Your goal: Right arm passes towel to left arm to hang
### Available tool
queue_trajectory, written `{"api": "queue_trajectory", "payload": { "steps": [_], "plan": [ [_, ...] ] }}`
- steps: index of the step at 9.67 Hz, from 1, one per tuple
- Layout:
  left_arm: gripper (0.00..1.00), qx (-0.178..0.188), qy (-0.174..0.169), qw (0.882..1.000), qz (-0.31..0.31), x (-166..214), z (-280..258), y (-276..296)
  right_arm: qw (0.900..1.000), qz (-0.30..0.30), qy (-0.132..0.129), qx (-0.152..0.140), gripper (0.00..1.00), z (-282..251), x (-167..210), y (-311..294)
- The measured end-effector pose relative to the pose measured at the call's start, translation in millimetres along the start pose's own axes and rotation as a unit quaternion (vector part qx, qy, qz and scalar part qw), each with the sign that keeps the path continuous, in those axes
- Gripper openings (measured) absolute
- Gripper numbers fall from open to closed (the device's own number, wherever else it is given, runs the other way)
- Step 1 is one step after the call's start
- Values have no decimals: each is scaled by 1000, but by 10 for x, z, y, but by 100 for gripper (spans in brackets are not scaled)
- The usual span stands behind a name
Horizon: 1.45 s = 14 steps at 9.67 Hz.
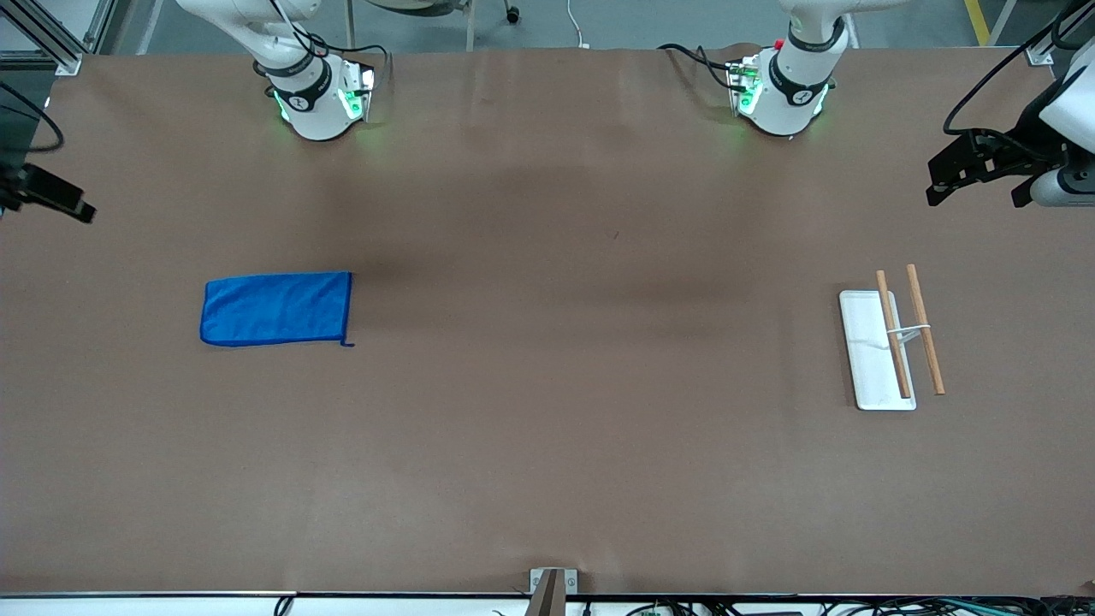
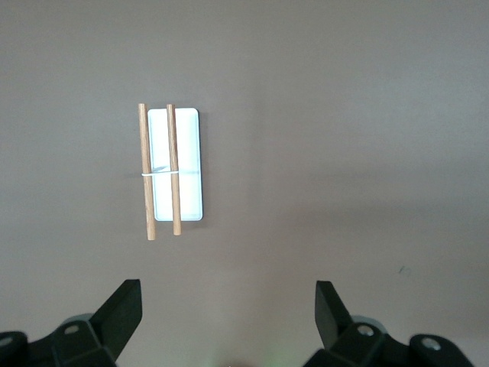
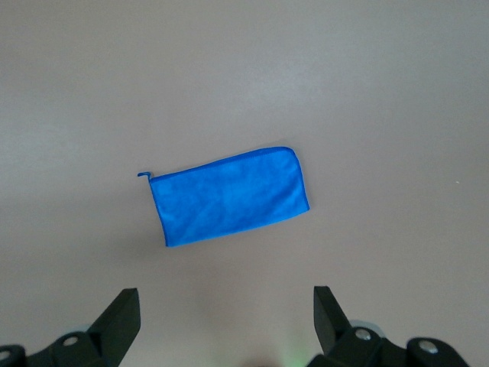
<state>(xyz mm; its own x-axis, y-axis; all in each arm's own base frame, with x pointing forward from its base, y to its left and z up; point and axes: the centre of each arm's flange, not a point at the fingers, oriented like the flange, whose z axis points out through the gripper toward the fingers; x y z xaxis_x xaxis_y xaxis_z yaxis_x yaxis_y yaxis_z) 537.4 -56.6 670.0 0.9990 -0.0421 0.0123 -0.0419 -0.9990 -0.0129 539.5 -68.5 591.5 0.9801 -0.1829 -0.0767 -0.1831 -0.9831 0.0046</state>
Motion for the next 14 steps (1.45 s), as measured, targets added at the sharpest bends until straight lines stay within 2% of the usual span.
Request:
{"api": "queue_trajectory", "payload": {
  "steps": [2,4,7,10,11,14],
  "plan": [
    [100,0,0,1000,0,2,1,0,1000,-18,3,0,100,769,136,-36],
    [100,0,0,1000,0,5,6,0,999,-37,16,0,100,1652,101,-98],
    [100,0,-1,1000,1,10,14,8,996,-59,70,0,100,2823,-222,-150],
    [100,-1,-3,1000,1,23,34,9,992,-81,99,-4,100,3686,-464,-128],
    [100,-1,-4,1000,1,31,47,5,991,-84,102,-5,100,3907,-519,-120],
    [100,-1,-5,1000,1,37,57,9,992,-88,86,-7,96,4226,-574,-108]
  ]
}}
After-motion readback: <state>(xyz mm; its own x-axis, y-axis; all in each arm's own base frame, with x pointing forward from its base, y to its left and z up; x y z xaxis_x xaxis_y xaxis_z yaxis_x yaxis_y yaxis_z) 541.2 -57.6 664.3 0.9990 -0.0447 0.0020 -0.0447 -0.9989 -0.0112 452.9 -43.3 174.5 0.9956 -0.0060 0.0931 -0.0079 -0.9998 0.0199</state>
